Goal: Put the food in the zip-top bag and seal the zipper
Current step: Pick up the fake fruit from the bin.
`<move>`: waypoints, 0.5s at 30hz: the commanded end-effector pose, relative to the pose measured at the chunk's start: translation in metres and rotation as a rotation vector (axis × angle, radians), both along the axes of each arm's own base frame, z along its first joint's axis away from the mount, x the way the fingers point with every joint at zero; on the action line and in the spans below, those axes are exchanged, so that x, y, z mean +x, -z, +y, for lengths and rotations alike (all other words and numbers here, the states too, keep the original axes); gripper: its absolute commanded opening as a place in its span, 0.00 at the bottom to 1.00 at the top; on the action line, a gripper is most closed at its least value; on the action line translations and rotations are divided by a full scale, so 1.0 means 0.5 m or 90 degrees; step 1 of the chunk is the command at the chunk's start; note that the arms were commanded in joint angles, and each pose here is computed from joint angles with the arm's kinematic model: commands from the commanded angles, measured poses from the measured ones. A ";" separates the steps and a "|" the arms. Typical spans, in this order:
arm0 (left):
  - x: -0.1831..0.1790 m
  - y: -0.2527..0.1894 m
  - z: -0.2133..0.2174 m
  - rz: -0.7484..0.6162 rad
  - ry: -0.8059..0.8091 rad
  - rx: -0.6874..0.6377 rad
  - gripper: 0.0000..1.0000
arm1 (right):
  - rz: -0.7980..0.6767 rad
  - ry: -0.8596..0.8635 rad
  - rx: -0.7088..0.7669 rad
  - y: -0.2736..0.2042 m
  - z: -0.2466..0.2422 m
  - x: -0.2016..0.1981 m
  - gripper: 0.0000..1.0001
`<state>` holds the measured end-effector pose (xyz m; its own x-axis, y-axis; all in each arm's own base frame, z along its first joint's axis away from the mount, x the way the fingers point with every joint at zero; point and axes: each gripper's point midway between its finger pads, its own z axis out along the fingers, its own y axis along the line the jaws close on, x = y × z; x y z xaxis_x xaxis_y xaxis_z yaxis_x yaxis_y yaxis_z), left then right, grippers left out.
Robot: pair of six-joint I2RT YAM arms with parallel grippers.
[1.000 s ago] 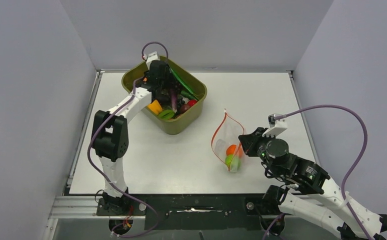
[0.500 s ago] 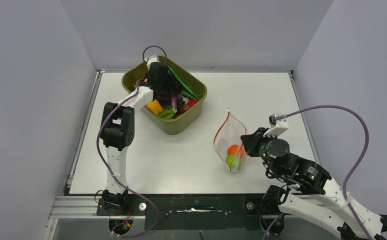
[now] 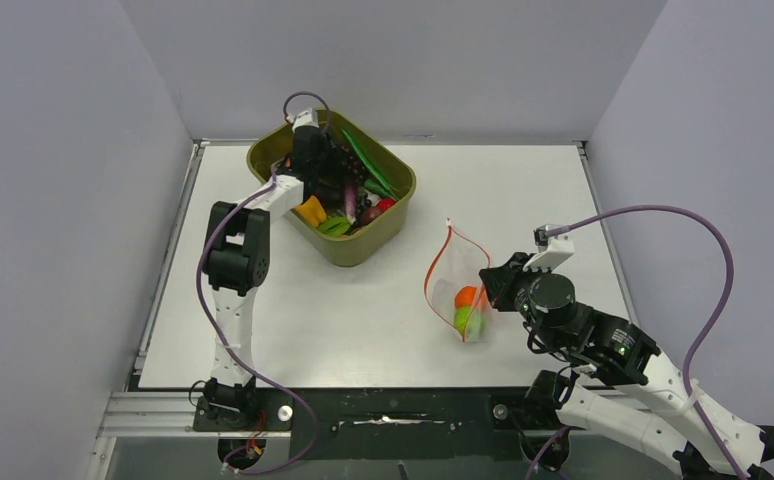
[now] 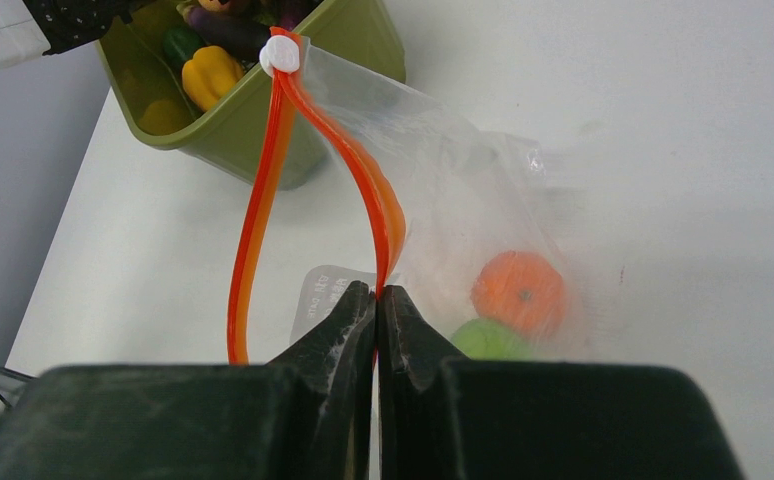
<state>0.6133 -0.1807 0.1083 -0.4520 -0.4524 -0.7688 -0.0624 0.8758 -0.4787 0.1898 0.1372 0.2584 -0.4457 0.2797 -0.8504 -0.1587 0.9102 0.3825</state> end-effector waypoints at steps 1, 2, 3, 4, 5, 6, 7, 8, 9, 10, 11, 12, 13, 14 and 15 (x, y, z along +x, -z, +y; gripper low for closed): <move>0.022 -0.086 -0.039 -0.100 0.048 -0.052 0.30 | -0.031 0.013 0.035 -0.047 0.002 0.010 0.00; 0.022 -0.089 -0.041 -0.102 0.051 -0.054 0.27 | -0.031 0.012 0.038 -0.047 0.002 0.009 0.00; 0.020 -0.093 -0.042 -0.103 0.054 -0.055 0.23 | -0.031 0.015 0.040 -0.048 0.001 0.009 0.00; 0.019 -0.098 -0.043 -0.106 0.057 -0.056 0.19 | -0.030 0.015 0.041 -0.048 0.000 0.009 0.00; 0.018 -0.104 -0.044 -0.109 0.062 -0.057 0.16 | -0.029 0.017 0.041 -0.047 -0.001 0.008 0.00; 0.016 -0.111 -0.044 -0.112 0.064 -0.055 0.14 | -0.028 0.017 0.043 -0.046 -0.001 0.008 0.00; 0.014 -0.117 -0.043 -0.114 0.064 -0.053 0.12 | -0.028 0.017 0.046 -0.048 0.000 0.008 0.00; 0.012 -0.125 -0.042 -0.117 0.065 -0.049 0.09 | -0.026 0.017 0.046 -0.046 0.000 0.007 0.00; 0.010 -0.132 -0.040 -0.121 0.064 -0.045 0.06 | -0.025 0.016 0.048 -0.045 0.001 0.007 0.00; 0.009 -0.139 -0.037 -0.125 0.063 -0.040 0.04 | -0.024 0.016 0.051 -0.045 0.002 0.007 0.00; 0.006 -0.146 -0.034 -0.129 0.063 -0.036 0.03 | -0.022 0.014 0.053 -0.044 0.004 0.006 0.00; 0.005 -0.151 -0.032 -0.133 0.062 -0.032 0.01 | -0.021 0.012 0.055 -0.043 0.006 0.006 0.00; 0.002 -0.156 -0.031 -0.135 0.063 -0.027 0.00 | -0.019 0.008 0.057 -0.041 0.009 0.004 0.00; 0.001 -0.160 -0.029 -0.137 0.064 -0.025 0.00 | -0.017 0.003 0.061 -0.040 0.013 0.004 0.00; -0.001 -0.166 -0.028 -0.139 0.065 -0.021 0.00 | -0.016 -0.001 0.064 -0.040 0.016 0.003 0.00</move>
